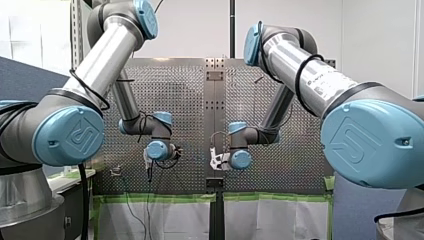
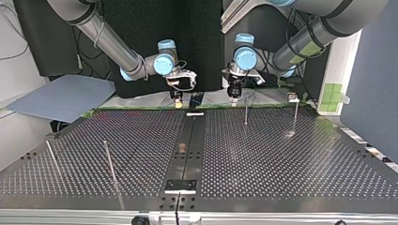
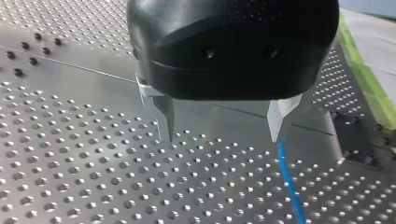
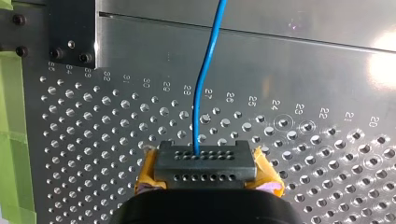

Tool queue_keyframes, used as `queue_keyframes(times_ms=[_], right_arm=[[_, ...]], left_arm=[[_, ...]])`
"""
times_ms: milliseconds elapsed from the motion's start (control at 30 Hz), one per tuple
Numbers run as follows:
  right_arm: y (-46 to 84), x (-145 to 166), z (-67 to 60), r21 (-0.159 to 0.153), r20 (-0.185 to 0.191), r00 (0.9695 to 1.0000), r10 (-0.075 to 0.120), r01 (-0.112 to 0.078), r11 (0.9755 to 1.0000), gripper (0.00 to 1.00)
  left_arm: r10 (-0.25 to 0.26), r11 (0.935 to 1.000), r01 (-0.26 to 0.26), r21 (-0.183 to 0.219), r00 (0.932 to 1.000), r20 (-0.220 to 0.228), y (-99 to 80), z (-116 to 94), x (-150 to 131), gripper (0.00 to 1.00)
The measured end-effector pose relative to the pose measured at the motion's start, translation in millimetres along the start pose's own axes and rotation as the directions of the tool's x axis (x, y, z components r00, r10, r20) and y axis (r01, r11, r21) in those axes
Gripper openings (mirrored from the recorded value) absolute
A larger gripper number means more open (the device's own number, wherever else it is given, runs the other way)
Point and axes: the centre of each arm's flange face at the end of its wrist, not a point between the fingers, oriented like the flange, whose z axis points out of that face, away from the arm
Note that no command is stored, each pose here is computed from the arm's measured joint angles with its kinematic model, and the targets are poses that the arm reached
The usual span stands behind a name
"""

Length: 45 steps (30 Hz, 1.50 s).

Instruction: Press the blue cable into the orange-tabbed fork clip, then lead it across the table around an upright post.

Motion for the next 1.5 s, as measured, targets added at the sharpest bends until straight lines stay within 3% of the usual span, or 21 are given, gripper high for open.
queue_keyframes(times_ms=[167, 400, 800, 1267, 1300, 1333, 1400, 1433, 1500], right_arm=[[0.0, 0, 0.0, 0.0, 0.0, 1.0, 0.0, 0.0, 1.0, 0.0], [-0.1, 0, -0.4, 0.002, 0.004, 1.0, -0.004, 0.004, 1.0, 0.0], [0.2, -1, -0.5, 0.002, 0.006, 0.9999, -0.009, 0.009, 1.0, 0.0], [1.7, -1, 0.0, 0.0, 0.006, 0.9999, -0.01, 0.01, 1.0, 0.0], [1.7, -1, 0.0, 0.0, 0.006, 0.9999, -0.01, 0.01, 1.0, 0.0], [1.8, -1, 0.1, -0.001, 0.006, 0.9999, -0.01, 0.01, 1.0, 0.0], [1.8, -1, 0.0, -0.001, 0.006, 0.9999, -0.01, 0.01, 1.0, 0.0], [1.9, -1, 0.0, -0.001, 0.006, 0.9999, -0.01, 0.01, 1.0, 0.0], [1.9, -1, 0.0, -0.001, 0.007, 0.9999, -0.01, 0.01, 0.9999, 0.0]], left_arm=[[0.024, 0.9997, -0.024, -0.005, 0.9987, -0.046, 1.1, -3, 17, 1.0], [0.038, 0.9988, -0.04, -0.029, 0.9974, -0.062, 5.5, 3, 39, 1.0], [0.031, 0.9954, -0.032, -0.09, 0.9995, -0.011, 4.7, 28, 32, 1.0], [0.037, 0.996, -0.037, -0.081, 0.9993, -0.006, 1.4, 30, 31, 1.0], [0.037, 0.9962, -0.037, -0.078, 0.9993, -0.006, 1.0, 30, 30, 0.93], [0.038, 0.9964, -0.039, -0.076, 0.9992, -0.006, 0.8, 30, 30, 0.93], [0.046, 0.9962, -0.046, -0.074, 0.9989, -0.008, 0.6, 30, 30, 0.63], [0.051, 0.9959, -0.051, -0.074, 0.9987, -0.009, 0.6, 30, 30, 0.63], [0.066, 0.9946, -0.067, -0.08, 0.9977, -0.011, 0.7, 30, 31, 0.22]])
